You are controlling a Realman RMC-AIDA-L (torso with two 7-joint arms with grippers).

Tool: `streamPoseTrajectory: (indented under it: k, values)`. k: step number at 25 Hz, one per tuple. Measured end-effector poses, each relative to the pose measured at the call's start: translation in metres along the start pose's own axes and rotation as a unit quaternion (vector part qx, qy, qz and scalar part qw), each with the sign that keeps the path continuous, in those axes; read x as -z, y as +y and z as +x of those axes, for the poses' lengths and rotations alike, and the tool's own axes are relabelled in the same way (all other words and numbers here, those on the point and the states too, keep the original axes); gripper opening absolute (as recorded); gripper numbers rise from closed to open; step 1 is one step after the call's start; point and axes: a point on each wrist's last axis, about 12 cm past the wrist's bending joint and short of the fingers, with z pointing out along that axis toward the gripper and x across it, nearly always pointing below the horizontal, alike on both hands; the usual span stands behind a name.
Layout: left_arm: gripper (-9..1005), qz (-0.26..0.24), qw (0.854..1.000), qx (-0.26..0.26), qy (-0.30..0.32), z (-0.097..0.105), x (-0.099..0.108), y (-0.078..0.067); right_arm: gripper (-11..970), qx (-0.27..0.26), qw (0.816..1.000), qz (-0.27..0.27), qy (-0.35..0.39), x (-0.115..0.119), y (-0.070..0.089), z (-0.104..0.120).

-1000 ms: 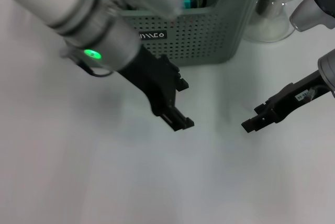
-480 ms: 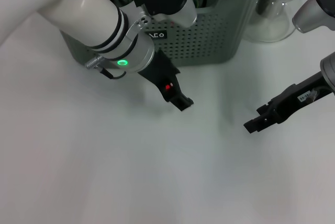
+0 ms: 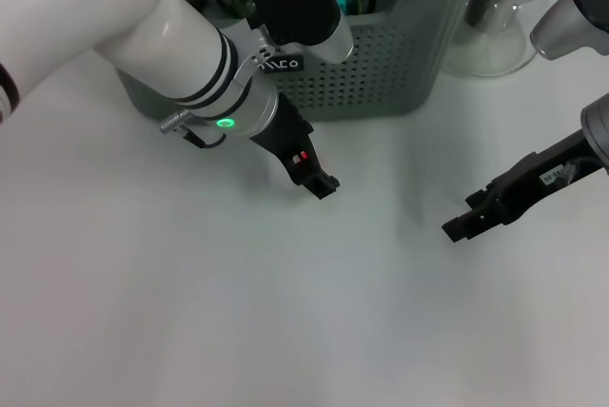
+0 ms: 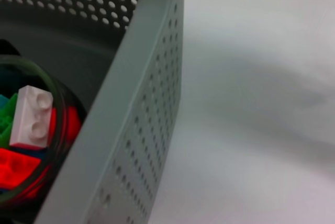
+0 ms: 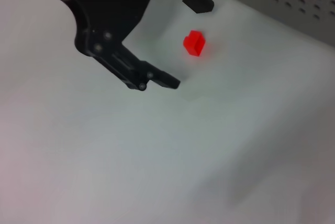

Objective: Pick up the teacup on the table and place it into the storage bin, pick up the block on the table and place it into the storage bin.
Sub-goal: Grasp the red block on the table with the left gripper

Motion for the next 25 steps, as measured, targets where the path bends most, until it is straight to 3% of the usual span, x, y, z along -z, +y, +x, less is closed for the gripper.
streamPoseTrajectory:
  k: [7, 12, 15, 25]
  values:
    - [860, -0.014, 1.000, 0.002, 0.015, 0.004, -0.009, 0.001, 685, 0.001, 1.000, 0.000, 0.001, 0.000, 0.000, -0.001]
    - [696, -0.021, 1.000, 0.006, 0.010, 0.003, -0.011, 0.003, 685, 0.000, 1.000, 0.000, 0.001, 0.000, 0.001, -0.001]
    - [460, -0.021, 1.000, 0.005, 0.013, 0.004, -0.012, 0.003, 684, 0.000, 1.000, 0.000, 0.002, 0.000, 0.001, -0.001]
    - [391, -0.021, 1.000, 0.001, 0.017, 0.003, -0.014, 0.000, 685, 0.000, 1.000, 0.000, 0.002, -0.001, 0.000, 0.000]
